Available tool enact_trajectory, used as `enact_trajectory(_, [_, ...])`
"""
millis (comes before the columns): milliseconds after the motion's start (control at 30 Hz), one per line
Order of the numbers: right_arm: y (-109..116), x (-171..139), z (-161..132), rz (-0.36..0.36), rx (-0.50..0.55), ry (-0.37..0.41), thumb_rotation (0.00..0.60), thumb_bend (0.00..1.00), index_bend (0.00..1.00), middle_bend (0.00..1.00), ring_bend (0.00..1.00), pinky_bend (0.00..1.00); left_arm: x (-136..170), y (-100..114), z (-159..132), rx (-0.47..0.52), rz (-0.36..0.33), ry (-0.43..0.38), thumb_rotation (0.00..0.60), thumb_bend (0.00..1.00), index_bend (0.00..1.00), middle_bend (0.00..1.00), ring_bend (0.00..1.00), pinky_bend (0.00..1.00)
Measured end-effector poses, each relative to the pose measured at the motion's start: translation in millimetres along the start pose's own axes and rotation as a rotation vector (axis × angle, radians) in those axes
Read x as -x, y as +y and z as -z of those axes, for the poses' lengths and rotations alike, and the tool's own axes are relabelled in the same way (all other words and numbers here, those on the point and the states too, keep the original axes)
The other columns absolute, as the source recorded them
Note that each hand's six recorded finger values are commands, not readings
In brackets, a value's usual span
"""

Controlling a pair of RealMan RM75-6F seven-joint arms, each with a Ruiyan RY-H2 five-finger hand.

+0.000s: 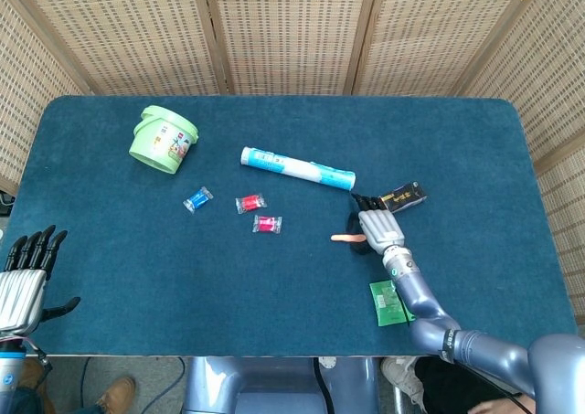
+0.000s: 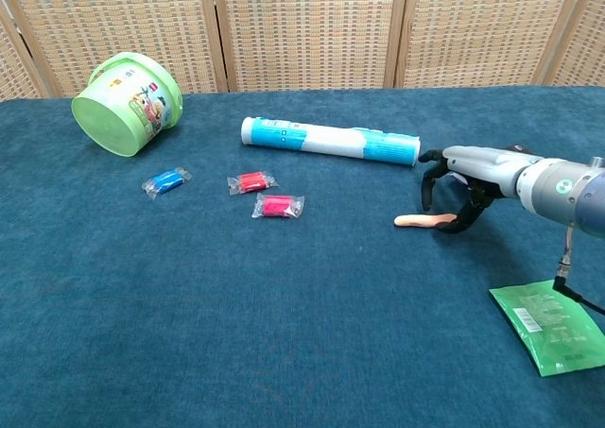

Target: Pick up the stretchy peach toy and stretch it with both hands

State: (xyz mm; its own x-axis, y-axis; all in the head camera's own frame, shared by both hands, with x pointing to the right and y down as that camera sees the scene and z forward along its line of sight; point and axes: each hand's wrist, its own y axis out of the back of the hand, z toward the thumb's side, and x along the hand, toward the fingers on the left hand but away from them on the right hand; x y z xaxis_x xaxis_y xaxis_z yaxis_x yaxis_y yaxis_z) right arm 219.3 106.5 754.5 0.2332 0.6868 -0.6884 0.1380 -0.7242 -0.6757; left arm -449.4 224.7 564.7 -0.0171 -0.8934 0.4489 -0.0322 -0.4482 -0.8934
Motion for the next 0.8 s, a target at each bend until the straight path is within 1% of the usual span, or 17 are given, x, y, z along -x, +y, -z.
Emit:
enact_trajectory(433, [-7.0,2.2,2.1,-0.017,-0.002,-0.007,0.600,0.49,0.52,0.00,0.00,0.00,-0.5,-2.6,0.0,-0.005,0.006,0.001,0.600,0.00,0.00,0.00,0.00,0.00])
enact_trajectory(567, [-7.2,3.0,3.4,-0.014,-0.006,-0.008,0.600,0.51,0.55,0.00,0.00,0.00,-0.6,-3.1,-0.8,-0.005,0.008,0.000,0.600,0.00,0.00,0.00,0.00,0.00])
enact_trajectory(700, [-6.8,3.4,6.4,-0.003,-0.012,-0.016,0.600,0.54,0.62,0.00,0.00,0.00,-0.6,-3.9,-0.8,-0.006,0.011,0.001,0.600,0.00,0.00,0.00,0.00,0.00])
enact_trajectory(800, [-6.5,3.1,9.0,0.003,-0.016,-0.022,0.600,0.55,0.63,0.02,0.00,0.00,-0.8,-4.0,-0.8,-0.007,0.012,0.001,0.600,0.00,0.00,0.00,0.00,0.00])
